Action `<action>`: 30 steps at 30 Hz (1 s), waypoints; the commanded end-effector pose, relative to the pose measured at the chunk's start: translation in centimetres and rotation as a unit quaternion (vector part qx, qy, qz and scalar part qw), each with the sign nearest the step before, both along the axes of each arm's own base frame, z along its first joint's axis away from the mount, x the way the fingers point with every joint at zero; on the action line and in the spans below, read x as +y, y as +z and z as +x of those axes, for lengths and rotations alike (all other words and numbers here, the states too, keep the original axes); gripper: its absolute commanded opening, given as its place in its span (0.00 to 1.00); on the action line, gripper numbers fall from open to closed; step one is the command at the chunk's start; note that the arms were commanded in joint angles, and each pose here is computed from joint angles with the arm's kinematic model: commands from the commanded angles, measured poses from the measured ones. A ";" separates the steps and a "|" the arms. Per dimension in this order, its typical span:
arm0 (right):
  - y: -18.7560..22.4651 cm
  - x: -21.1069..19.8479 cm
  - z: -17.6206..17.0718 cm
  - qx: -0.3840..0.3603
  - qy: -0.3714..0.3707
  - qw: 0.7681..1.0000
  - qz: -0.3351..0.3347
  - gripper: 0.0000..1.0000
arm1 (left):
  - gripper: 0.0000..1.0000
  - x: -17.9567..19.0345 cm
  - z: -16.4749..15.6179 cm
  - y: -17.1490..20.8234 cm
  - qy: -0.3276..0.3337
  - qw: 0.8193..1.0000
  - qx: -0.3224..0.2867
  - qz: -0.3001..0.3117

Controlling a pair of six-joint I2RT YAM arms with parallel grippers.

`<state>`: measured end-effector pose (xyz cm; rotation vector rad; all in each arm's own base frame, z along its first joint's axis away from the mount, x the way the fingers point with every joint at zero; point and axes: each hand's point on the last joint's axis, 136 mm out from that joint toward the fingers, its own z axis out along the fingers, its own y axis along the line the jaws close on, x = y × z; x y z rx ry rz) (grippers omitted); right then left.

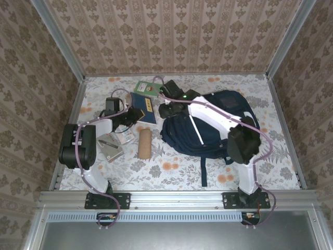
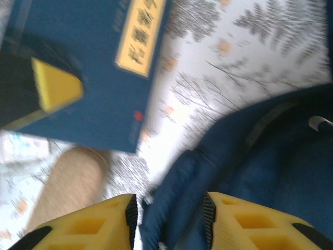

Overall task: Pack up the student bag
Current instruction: Pick up the book at the center of the table, then open the student bag at the middle-right of the table.

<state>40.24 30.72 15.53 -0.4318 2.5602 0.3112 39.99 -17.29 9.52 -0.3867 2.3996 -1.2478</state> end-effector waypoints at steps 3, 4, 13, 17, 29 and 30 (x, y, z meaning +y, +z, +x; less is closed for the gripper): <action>-2.9 -6.8 -3.7 0.023 -0.016 0.993 -0.117 0.44 | 0.00 -1.2 0.0 5.5 -0.023 0.997 -0.070 -0.008; -3.5 -7.4 -4.3 0.029 -0.016 0.992 -0.125 0.45 | 0.00 -1.4 -0.2 6.0 -0.026 0.997 -0.074 -0.011; -8.3 -9.1 -6.5 0.074 -0.031 0.985 -0.151 0.46 | 0.00 -1.7 -2.0 9.0 -0.028 0.995 -0.100 -0.007; -8.5 -9.3 -6.4 0.073 -0.035 0.984 -0.158 0.10 | 0.00 -1.9 -3.0 9.8 -0.034 0.994 -0.107 -0.001; 4.4 -8.1 -3.6 -0.037 -0.051 0.996 -0.069 0.00 | 0.00 -2.7 -4.8 11.1 -0.016 0.992 -0.125 0.006; 5.5 -8.3 -3.3 -0.044 -0.056 0.996 -0.059 0.00 | 0.00 -3.0 -5.0 11.3 -0.016 0.992 -0.126 0.006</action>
